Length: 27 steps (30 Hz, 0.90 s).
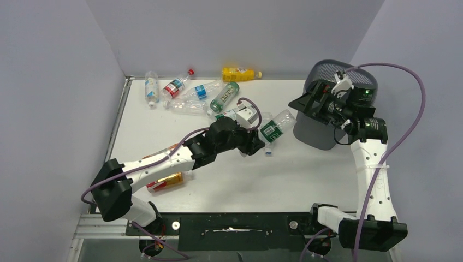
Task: Put the plastic bottles in the bin
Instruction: Pick up the plastic bottle at the center of the board.
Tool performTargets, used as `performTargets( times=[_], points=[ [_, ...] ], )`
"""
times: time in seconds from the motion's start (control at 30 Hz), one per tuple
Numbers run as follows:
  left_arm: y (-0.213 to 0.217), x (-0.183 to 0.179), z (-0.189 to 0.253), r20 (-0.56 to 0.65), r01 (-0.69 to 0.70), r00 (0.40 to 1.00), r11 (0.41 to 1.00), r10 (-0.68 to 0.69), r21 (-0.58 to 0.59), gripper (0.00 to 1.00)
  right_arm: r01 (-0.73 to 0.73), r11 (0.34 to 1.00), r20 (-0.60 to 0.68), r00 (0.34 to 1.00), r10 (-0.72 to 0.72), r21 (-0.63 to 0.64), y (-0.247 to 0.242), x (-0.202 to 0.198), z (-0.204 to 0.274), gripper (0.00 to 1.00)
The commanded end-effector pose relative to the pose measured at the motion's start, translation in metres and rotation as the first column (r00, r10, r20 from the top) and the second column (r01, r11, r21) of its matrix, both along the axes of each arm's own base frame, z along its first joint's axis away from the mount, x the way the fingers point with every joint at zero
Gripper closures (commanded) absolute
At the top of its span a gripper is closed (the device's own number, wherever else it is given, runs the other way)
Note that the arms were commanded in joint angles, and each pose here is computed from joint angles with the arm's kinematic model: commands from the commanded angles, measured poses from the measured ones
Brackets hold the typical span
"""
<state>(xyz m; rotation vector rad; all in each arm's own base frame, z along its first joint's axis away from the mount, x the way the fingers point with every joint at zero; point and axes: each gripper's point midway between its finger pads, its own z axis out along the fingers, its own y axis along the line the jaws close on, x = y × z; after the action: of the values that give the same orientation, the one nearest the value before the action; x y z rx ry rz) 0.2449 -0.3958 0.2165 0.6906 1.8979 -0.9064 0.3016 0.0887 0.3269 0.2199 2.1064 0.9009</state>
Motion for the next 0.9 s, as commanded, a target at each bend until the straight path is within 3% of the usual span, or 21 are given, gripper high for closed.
performTargets(
  times=[0.0,0.4,0.87],
  points=[
    [-0.013,-0.005,0.056,0.041,0.051,0.998,0.981,-0.044,-0.187,0.75,-0.049,0.998,0.077,0.996,0.046,0.036,0.021,0.001,0.017,0.01],
    [-0.013,-0.004,0.076,0.047,0.059,0.998,0.962,-0.048,-0.268,0.75,-0.064,0.998,0.026,0.998,0.064,-0.011,0.042,0.002,0.001,0.01],
    [-0.001,0.001,0.082,0.046,0.038,0.999,0.960,-0.026,-0.277,0.75,-0.023,0.994,-0.044,0.999,0.019,-0.104,0.034,0.001,-0.024,0.01]
  ],
)
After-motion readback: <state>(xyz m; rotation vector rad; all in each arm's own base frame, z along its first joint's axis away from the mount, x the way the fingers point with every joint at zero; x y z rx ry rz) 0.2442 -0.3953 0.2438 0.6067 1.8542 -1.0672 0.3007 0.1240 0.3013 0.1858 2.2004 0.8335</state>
